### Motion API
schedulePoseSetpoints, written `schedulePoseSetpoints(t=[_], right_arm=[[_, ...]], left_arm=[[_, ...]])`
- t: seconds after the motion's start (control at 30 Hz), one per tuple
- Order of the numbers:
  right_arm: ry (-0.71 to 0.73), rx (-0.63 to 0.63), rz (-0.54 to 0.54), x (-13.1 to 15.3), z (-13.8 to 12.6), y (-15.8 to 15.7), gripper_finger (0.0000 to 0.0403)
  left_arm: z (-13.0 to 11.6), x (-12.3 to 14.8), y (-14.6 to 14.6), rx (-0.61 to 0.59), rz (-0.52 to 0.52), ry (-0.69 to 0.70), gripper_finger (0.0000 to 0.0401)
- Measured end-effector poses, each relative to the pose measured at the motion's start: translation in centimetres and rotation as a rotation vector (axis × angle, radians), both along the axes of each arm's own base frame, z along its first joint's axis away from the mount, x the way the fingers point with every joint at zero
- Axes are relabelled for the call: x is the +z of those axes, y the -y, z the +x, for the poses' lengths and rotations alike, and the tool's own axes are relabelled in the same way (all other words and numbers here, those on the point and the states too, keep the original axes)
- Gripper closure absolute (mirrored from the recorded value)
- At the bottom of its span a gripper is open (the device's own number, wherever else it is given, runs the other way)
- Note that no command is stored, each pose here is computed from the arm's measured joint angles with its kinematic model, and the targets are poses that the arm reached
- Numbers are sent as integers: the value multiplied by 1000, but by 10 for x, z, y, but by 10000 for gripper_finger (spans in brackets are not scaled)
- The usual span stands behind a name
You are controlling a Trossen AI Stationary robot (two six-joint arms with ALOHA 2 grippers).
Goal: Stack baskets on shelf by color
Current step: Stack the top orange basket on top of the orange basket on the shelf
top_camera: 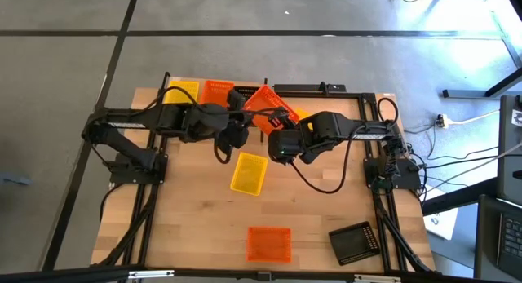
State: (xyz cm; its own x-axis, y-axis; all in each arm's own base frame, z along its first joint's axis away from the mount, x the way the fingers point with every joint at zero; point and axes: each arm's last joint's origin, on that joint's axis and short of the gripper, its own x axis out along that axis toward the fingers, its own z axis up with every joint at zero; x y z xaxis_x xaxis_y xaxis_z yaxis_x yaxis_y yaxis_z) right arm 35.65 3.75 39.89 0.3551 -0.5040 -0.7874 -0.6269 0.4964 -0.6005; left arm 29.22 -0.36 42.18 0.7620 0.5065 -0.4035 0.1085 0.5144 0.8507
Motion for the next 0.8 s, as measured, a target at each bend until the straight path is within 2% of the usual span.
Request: schedulePoseSetpoints(t=[0.1, 0.4, 0.8], right_arm=[[-5, 5, 0, 0, 0, -1, 403], [-11, 15, -6, 0, -1, -2, 403], [-30, 24, -7, -1, -2, -2, 403]], left_arm=[[-2, -3, -5, 17, 2, -42, 346], [-2, -4, -9, 24, -3, -44, 346], [16, -23, -9, 17, 35, -152, 353]])
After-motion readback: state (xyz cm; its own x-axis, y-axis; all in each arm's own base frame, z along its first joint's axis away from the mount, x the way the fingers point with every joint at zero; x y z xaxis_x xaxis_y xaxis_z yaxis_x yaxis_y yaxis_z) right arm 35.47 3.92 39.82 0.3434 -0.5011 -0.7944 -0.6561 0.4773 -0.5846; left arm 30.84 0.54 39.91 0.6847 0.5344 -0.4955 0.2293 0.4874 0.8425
